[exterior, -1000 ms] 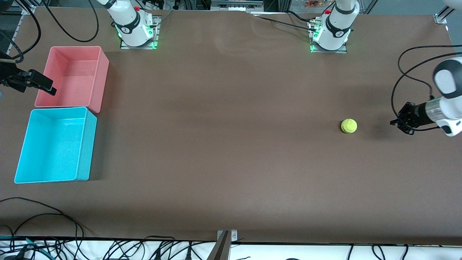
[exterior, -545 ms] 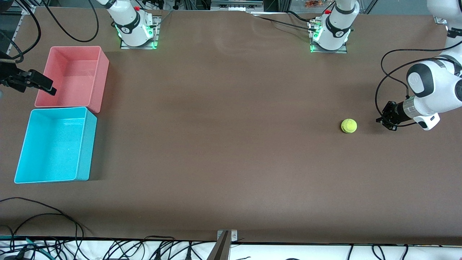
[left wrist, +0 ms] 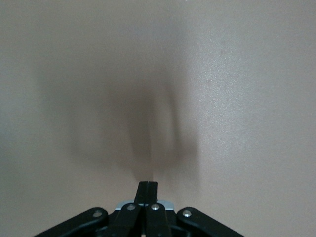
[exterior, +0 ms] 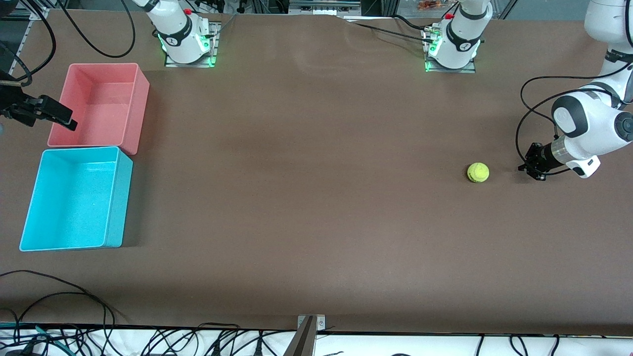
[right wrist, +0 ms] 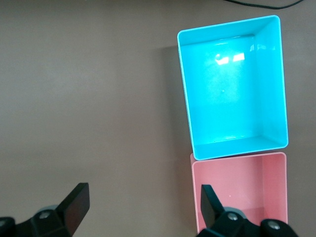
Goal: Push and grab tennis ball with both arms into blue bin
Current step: 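Push the tennis ball with the left gripper toward the bins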
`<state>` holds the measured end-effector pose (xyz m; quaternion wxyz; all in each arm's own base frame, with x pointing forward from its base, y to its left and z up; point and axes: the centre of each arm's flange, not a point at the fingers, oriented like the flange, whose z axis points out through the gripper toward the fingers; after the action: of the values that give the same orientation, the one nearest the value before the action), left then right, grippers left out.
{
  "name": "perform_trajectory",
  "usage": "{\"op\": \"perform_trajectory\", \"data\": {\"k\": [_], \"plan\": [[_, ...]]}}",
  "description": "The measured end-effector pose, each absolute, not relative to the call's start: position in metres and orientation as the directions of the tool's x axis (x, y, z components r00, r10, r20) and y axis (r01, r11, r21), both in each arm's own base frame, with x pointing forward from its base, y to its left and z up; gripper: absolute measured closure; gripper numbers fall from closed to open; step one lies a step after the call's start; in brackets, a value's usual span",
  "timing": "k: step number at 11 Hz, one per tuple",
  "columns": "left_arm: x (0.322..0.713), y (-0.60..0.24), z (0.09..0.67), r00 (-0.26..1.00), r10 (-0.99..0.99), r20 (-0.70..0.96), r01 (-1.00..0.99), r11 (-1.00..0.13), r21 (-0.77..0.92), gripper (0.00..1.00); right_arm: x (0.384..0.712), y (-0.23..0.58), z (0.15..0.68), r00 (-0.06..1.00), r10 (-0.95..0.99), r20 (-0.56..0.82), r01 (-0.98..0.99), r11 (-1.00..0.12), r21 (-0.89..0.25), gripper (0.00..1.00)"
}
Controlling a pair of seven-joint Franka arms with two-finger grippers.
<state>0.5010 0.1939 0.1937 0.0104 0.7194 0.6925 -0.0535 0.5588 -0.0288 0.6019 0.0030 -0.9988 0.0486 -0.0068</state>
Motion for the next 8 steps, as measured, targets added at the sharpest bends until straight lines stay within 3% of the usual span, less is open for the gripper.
{"op": "perform_trajectory", "data": {"k": [8], "plan": [[0.503,0.143,0.177,0.012,0.992,-0.125,0.995,-0.024,-0.096,0.99,0.559,-0.029,0.602,0.995,-0.097,0.013,-0.097,-0.995,-0.007,0.0]]}}
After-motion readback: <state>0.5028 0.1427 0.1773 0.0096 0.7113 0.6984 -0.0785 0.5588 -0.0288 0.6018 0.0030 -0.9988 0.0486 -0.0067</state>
